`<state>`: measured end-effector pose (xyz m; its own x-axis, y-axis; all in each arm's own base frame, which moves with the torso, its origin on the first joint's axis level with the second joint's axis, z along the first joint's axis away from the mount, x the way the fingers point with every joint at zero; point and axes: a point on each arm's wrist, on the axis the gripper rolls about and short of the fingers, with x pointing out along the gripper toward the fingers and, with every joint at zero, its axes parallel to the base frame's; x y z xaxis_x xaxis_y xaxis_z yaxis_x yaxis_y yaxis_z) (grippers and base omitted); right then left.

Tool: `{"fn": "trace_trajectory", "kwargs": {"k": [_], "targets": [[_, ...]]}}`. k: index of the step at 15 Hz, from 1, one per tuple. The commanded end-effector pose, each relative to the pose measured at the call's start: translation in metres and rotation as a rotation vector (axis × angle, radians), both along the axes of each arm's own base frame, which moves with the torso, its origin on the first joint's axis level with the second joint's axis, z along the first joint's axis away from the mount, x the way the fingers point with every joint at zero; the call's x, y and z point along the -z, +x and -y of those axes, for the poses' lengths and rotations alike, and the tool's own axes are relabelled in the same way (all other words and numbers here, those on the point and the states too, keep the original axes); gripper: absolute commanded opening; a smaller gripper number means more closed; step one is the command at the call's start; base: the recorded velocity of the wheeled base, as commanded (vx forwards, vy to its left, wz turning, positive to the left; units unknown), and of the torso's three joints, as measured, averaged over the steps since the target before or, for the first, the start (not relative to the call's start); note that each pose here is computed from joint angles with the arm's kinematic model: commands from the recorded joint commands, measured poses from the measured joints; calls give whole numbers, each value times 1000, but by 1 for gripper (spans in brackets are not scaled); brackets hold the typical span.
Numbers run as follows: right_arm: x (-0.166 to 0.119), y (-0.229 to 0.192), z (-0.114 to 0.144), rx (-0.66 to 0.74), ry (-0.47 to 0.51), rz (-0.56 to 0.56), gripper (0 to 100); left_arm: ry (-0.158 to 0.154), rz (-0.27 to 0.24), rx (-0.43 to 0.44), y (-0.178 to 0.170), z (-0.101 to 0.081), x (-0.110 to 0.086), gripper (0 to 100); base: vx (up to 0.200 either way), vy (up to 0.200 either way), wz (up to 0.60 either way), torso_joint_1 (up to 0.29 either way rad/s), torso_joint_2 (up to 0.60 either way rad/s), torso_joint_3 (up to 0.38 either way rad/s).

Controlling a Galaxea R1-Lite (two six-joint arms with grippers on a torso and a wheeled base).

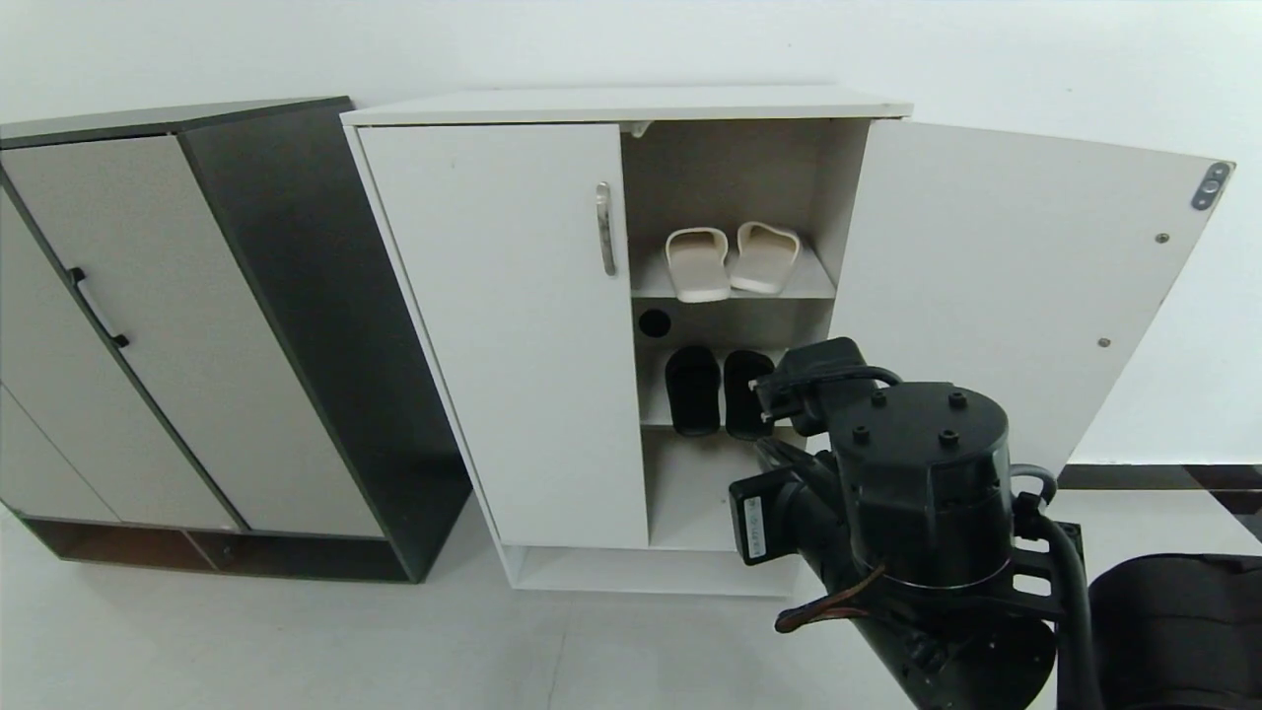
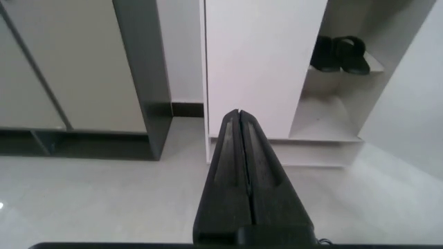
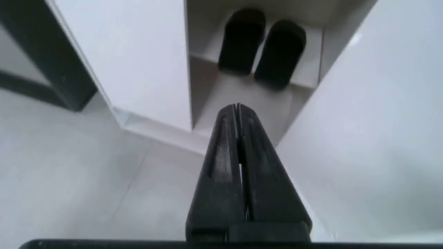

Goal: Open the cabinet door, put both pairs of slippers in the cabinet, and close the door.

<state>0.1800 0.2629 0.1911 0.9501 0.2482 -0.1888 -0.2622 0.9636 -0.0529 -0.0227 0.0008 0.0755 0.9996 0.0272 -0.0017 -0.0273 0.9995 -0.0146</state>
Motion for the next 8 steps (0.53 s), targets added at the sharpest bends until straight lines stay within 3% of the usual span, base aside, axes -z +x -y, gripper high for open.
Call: {"fn": "trace_trajectory", "kwargs": {"k": [1, 8], "targets": [[2, 2, 1, 4, -6, -4, 0, -1, 0, 0, 0, 0, 0, 0, 0, 0, 0, 0, 0, 0], [6, 6, 5, 15, -27, -13, 0, -1, 0, 0, 0, 0, 0, 0, 0, 0, 0, 0, 0, 0]]}}
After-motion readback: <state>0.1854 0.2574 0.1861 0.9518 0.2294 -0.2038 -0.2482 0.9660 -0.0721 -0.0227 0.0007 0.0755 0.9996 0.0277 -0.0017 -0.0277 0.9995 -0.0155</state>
